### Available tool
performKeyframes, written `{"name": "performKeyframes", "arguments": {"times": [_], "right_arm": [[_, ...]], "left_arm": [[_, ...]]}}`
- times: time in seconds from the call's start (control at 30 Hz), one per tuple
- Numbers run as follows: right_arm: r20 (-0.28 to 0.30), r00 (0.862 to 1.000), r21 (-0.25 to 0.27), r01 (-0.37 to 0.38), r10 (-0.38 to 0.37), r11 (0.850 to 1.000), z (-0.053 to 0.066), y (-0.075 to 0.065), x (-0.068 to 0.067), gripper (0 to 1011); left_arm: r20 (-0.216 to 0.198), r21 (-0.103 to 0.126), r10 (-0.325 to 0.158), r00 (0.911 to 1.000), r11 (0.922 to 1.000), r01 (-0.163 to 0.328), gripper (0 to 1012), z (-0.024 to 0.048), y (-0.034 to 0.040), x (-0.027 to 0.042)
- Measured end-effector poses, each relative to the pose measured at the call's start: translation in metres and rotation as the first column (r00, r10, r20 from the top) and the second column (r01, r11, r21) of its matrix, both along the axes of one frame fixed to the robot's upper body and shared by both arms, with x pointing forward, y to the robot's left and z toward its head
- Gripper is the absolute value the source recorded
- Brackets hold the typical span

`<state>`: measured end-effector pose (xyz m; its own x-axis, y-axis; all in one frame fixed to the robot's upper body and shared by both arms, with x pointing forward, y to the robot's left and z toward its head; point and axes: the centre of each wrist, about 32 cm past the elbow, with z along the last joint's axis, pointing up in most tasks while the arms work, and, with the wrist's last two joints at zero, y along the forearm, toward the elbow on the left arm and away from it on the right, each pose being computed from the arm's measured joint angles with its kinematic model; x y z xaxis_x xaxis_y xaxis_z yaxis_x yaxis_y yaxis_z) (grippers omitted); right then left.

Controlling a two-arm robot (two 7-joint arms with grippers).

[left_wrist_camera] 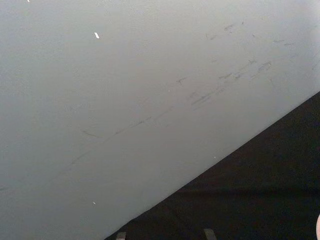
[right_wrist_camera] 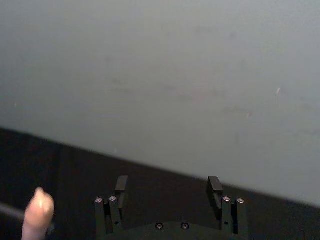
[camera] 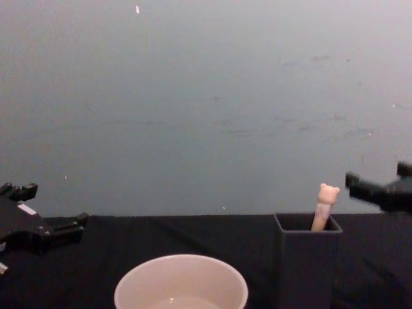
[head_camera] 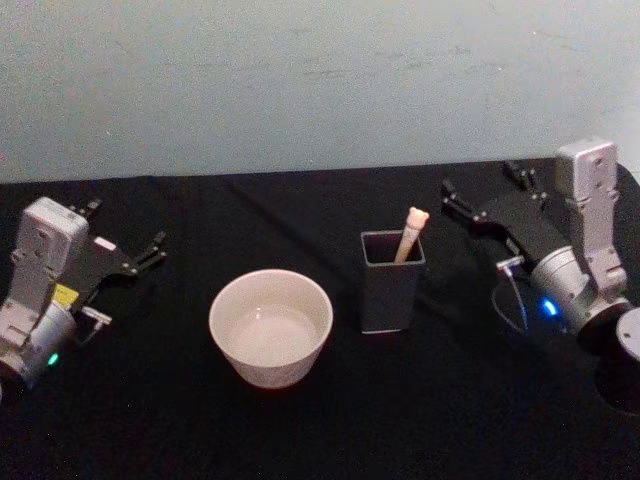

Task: Pick up the stirring spoon with one hand, stir inside the cup, then place it back in its original position.

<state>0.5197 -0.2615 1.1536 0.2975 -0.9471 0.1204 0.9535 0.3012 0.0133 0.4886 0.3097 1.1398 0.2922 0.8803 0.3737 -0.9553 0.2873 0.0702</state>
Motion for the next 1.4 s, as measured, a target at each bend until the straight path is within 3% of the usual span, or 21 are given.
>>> {"name": "performKeyframes", "arguments": {"times": [0.3,1.4], "right_arm": [[-0.081,0.997,-0.028,-0.023,0.021,0.999,-0.016,0.004,0.0,1003],[-0.076,0.997,-0.027,-0.023,0.021,0.999,-0.014,0.003,0.0,1003]], "left_arm": [[0.0,0.0,0.0,1.0,1.0,0.0,1001,0.0,0.0,0.0],[0.0,0.0,0.0,1.0,1.0,0.0,1001,0.0,0.0,0.0]]}}
